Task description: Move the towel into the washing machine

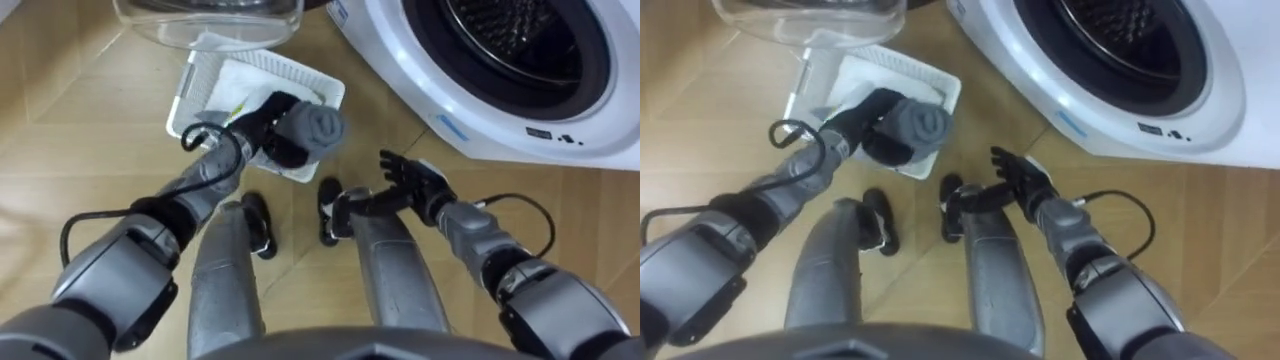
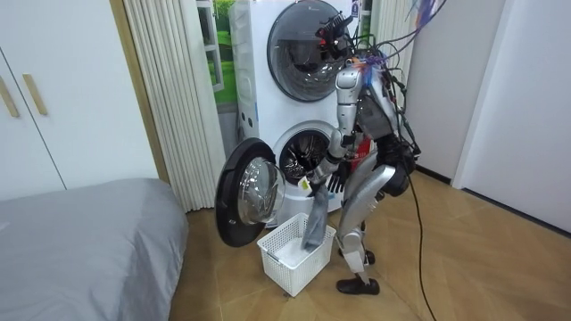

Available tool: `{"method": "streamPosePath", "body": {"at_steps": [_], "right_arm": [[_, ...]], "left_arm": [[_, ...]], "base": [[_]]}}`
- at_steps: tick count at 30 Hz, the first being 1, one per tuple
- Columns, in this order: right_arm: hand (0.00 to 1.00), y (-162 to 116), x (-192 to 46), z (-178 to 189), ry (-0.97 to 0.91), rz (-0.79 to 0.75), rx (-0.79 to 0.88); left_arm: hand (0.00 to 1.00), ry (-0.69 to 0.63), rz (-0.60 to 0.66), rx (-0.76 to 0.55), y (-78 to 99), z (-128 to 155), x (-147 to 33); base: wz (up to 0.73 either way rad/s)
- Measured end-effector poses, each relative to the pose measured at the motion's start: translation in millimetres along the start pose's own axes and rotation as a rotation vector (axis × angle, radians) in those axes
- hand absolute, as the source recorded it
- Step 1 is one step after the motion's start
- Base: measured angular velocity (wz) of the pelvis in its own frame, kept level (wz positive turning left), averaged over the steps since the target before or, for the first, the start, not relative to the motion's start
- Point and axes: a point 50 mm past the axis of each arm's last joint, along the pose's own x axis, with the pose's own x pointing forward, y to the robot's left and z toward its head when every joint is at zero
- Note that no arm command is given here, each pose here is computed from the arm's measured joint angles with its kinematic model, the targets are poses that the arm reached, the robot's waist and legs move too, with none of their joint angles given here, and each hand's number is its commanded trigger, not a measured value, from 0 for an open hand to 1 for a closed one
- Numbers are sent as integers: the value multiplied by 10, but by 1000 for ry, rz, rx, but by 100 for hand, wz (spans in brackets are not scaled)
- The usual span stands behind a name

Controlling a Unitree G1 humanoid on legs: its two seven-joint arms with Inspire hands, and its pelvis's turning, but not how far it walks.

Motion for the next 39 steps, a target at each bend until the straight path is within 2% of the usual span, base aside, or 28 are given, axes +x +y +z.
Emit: {"method": "streamPosePath", "body": {"at_steps": [3, 6, 9, 12, 16, 17, 18, 19, 30, 39], "right_arm": [[0, 64, 22, 79, -36, 23, 0], [0, 136, 31, 59, -33, 29, 18], [0, 143, 12, -19, -8, 18, 27], [0, 160, -8, -95, 16, 19, 38], [0, 170, -1, -96, 24, 11, 66], [4, 180, 2, -93, 25, 11, 68], [63, 181, 2, -95, 28, 7, 65], [100, 188, -2, -111, 31, 6, 66], [100, 192, -25, -147, 21, -48, 84], [100, 155, -14, -95, 6, -81, 56]], "left_arm": [[100, -72, -116, -235, -193, 130, 20], [100, -94, -204, -386, -390, 178, 15], [100, -69, -239, -520, -457, 89, -29], [100, -71, -291, -609, -539, 75, -68], [100, -71, -309, -674, -559, 115, -64], [100, -74, -312, -703, -561, 127, -63], [100, -77, -316, -740, -566, 127, -66], [100, -77, -319, -760, -569, 125, -69], [100, -105, -312, -999, -621, 175, -87], [100, -122, -290, -1083, -602, 200, -71]], "base": [[9], [2], [-1], [7], [4], [4], [4], [0], [0], [1]]}}
